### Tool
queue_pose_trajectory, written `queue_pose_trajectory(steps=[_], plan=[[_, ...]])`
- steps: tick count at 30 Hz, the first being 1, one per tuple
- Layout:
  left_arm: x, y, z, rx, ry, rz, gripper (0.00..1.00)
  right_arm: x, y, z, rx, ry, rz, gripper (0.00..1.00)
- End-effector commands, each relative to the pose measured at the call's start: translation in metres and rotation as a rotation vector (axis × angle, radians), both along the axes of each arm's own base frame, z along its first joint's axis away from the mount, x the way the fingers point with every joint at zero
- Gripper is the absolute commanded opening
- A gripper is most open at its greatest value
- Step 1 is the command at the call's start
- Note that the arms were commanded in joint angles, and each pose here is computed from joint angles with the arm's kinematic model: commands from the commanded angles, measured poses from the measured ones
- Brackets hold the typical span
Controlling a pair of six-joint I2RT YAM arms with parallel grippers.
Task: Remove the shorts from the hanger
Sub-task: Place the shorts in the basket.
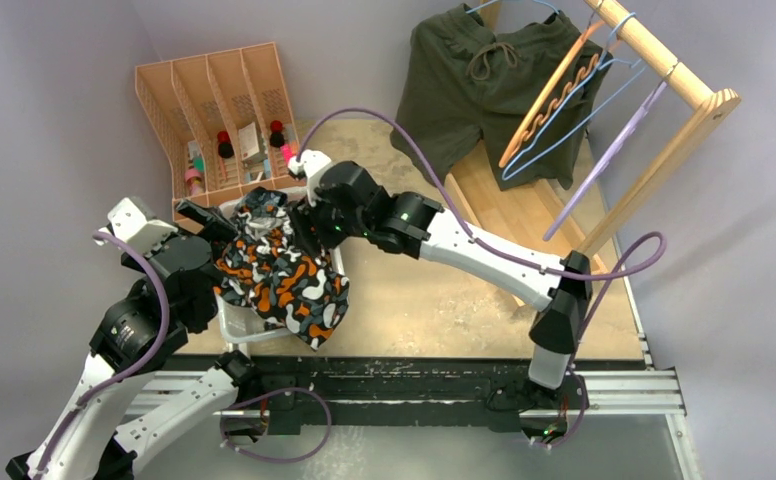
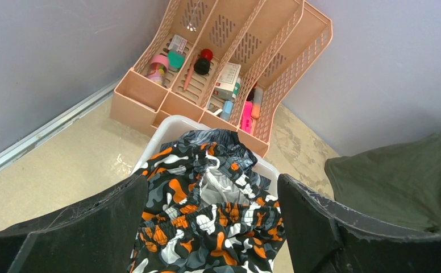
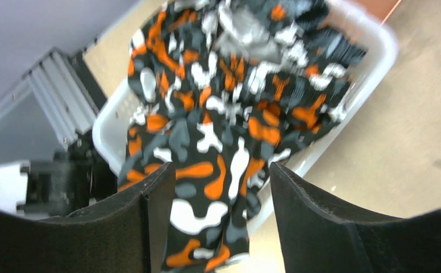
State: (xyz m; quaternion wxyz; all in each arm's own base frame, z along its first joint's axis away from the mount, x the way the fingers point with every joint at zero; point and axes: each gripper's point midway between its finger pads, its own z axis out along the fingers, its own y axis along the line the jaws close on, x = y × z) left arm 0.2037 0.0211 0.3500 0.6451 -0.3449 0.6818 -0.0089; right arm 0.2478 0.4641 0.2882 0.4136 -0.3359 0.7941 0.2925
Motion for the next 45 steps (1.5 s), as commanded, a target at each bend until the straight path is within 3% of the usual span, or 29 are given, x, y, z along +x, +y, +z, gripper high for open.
queue_pose_trajectory(steps=[1,9,15,17,19,22,26,31,33,37,45], plan=[[0.003,-0.002,0.005,0.0,-0.015,0.0,0.84,-0.038,-0.011,-0.004,0.039,0.071,0.091,0.67],[0.01,-0.011,0.002,-0.01,-0.01,-0.026,0.84,-0.082,-0.024,-0.053,-0.043,0.166,0.16,0.84],[0.009,-0.011,0.002,-0.016,-0.013,-0.028,0.83,-0.079,-0.012,-0.103,-0.153,0.185,0.132,0.86],[0.009,-0.01,0.002,-0.016,-0.013,-0.027,0.83,-0.069,-0.002,-0.112,-0.153,0.171,0.093,0.8],[0.008,-0.009,0.003,-0.017,-0.015,-0.026,0.83,-0.058,0.009,-0.11,-0.109,0.152,0.046,0.67],[0.005,-0.006,0.004,-0.013,-0.016,-0.018,0.83,-0.045,0.029,-0.088,-0.001,0.131,-0.002,0.42],[0.001,-0.002,0.005,-0.011,-0.019,-0.009,0.83,-0.024,0.051,-0.048,0.095,0.036,-0.018,0.01],[-0.001,0.001,0.009,-0.011,-0.027,-0.002,0.83,0.0,0.07,-0.013,0.178,-0.03,-0.031,0.0],[-0.001,0.001,0.009,-0.014,-0.029,-0.001,0.83,0.009,0.076,-0.02,0.213,-0.002,-0.015,0.0],[-0.001,0.001,0.008,-0.014,-0.027,-0.005,0.83,0.019,0.086,-0.067,0.192,0.123,0.012,0.0],[0.0,0.0,0.007,-0.008,-0.025,0.0,0.83,0.01,0.073,-0.183,-0.053,0.203,-0.006,0.0]])
